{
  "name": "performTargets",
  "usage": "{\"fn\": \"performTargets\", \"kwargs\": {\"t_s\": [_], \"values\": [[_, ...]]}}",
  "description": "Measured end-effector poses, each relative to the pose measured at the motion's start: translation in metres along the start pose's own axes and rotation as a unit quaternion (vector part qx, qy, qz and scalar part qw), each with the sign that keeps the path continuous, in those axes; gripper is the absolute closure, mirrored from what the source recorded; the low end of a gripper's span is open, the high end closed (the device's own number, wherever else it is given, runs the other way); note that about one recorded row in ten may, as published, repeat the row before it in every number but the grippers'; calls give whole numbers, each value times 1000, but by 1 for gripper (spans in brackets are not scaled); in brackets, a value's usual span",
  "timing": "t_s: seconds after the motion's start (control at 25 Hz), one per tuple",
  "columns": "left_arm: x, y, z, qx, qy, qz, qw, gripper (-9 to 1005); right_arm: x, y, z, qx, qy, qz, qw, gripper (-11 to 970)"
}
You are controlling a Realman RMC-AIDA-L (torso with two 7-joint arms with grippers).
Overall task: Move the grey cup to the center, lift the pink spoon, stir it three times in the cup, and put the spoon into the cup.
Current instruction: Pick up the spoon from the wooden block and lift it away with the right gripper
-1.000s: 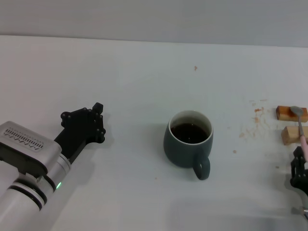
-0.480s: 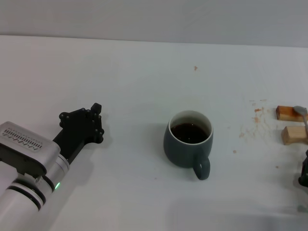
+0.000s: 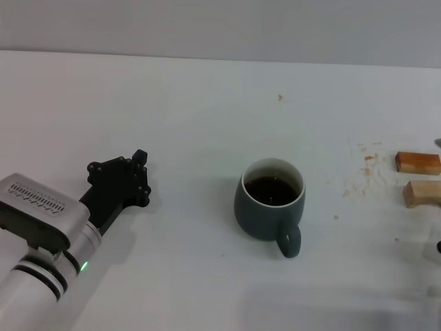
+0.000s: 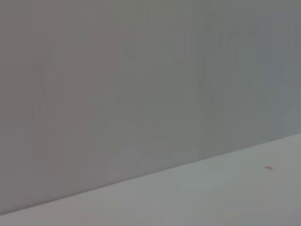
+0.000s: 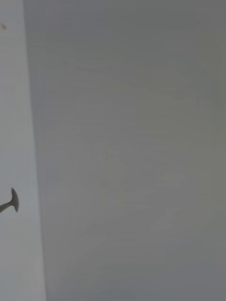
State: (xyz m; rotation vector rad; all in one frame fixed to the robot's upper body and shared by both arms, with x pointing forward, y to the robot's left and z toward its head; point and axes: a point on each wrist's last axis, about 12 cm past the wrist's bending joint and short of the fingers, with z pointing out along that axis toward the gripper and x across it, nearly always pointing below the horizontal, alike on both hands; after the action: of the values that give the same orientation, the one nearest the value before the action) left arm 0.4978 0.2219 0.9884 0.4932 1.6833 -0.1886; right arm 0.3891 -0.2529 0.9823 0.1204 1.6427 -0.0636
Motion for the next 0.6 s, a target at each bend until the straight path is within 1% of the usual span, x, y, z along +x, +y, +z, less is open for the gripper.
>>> {"fn": "performTargets", "kwargs": {"t_s": [0.24,0.36,0.48,0.6], "values": [[-1,0,2,3,2,2,1000,997,-17,5,5,-1,-31,-25,999,891],[-1,0,3,4,2,3,1000,997,-29,8,11,-8,-38,-25,999,891],[-2,0,4,5,1,4,1000,997,-43,9,20,-21,-42,-22,999,891],[-3,-1,5,6,1,5,1000,997,-63,11,30,-40,-35,-19,998,892]]}}
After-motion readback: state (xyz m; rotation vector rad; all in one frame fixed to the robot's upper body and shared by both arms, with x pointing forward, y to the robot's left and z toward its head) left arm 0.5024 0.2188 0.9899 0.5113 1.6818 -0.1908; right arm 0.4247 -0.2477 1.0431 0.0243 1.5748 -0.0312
